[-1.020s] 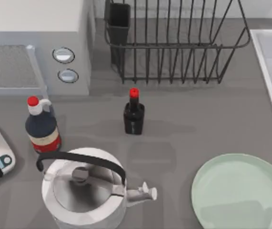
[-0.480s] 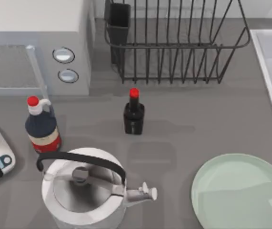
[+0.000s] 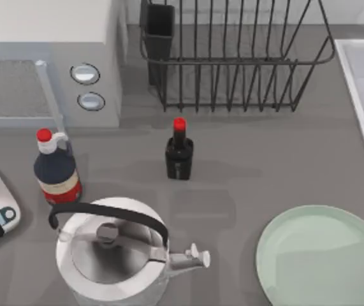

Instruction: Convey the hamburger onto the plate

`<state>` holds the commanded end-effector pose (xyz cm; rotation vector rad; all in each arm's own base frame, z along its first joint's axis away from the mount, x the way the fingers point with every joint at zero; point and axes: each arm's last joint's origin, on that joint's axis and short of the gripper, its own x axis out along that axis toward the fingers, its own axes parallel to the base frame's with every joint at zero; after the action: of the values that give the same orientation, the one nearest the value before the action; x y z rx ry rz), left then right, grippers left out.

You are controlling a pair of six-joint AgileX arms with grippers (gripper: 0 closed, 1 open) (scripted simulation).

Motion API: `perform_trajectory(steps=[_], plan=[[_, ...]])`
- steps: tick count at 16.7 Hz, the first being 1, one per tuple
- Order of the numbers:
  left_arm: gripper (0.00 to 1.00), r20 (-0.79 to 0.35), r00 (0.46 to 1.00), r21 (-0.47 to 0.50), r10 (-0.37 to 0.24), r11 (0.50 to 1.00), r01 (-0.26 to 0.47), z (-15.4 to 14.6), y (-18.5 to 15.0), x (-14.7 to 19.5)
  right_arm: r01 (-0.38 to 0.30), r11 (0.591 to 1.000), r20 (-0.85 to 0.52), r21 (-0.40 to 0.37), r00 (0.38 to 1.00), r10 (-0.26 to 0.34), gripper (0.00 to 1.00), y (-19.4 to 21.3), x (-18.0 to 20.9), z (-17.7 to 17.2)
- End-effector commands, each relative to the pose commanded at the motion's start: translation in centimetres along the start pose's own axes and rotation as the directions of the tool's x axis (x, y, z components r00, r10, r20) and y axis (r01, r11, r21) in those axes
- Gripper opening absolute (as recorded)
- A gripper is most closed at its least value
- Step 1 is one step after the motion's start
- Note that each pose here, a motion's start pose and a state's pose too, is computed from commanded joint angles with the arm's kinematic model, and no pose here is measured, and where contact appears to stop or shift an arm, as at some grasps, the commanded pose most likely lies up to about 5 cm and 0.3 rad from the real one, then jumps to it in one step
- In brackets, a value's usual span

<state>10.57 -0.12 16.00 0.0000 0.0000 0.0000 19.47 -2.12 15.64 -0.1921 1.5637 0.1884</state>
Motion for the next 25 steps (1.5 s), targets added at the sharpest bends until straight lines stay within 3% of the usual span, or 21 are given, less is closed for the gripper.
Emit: perform_trajectory(steps=[7,12,25], plan=[[1.00,0.000,1.000,0.000,0.000,1.000,0.000,0.0,0.0,0.0,0.003,1.000,0.008,0.000,1.000,-0.003,1.00,0.0,5.9,0.0],[1.00,0.000,1.000,0.000,0.000,1.000,0.000,0.0,0.0,0.0,0.002,1.000,0.004,0.000,1.000,-0.002,1.00,0.0,6.4,-0.1],[1.00,0.000,1.000,0.000,0.000,1.000,0.000,0.0,0.0,0.0,0.002,1.000,0.004,0.000,1.000,-0.002,0.02,0.0,6.4,-0.1]])
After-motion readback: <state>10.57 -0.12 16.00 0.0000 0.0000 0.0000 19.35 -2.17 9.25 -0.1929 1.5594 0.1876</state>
